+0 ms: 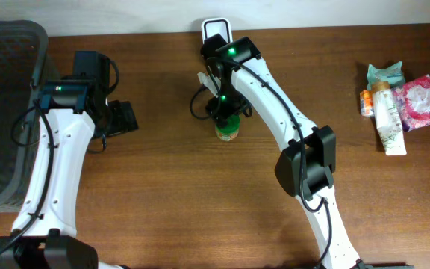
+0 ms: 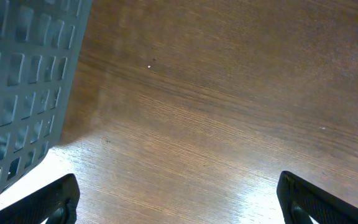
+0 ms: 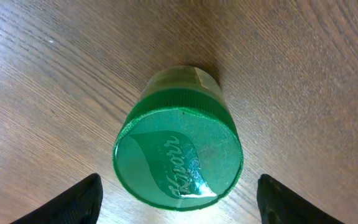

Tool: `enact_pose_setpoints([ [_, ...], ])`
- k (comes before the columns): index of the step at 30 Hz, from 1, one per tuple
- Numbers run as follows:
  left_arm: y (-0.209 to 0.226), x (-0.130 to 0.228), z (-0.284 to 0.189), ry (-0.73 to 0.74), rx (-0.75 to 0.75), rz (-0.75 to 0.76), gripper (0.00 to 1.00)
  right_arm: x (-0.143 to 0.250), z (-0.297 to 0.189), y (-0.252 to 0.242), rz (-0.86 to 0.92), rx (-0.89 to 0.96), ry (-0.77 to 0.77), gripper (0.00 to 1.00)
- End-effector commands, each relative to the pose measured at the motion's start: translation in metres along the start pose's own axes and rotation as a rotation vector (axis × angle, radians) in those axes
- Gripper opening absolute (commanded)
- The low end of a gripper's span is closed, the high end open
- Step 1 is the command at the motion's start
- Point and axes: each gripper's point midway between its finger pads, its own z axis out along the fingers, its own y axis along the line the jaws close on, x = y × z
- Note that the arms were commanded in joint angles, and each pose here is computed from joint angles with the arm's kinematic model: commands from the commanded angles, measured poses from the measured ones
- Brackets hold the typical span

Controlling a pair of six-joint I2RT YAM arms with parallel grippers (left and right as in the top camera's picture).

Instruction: Scan the item barcode

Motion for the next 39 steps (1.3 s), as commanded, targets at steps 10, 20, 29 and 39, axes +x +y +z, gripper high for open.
enact_pose_setpoints([
  [10, 0.005, -0.001, -0.004, -0.016, -0.008, -0.012, 0.99, -0.011, -0.03, -0.023, 1.089, -0.046, -0.102, 0.99],
  [20, 0.005, -0.001, -0.004, -0.016, -0.008, -0.012, 0.99, 0.01, -0.023, -0.018, 1.811, -0.077, 0.047, 0.99],
  [29, 0.005, -0.001, -0.004, -0.016, -0.008, -0.012, 0.99, 0.012, 0.029, 0.011, 1.847, -0.066, 0.16, 1.0],
  [39, 0.005, -0.001, -0.004, -0.016, -0.008, -0.012, 0.99, 0.008, 0.029, 0.015, 1.556, -0.07, 0.119, 0.68],
])
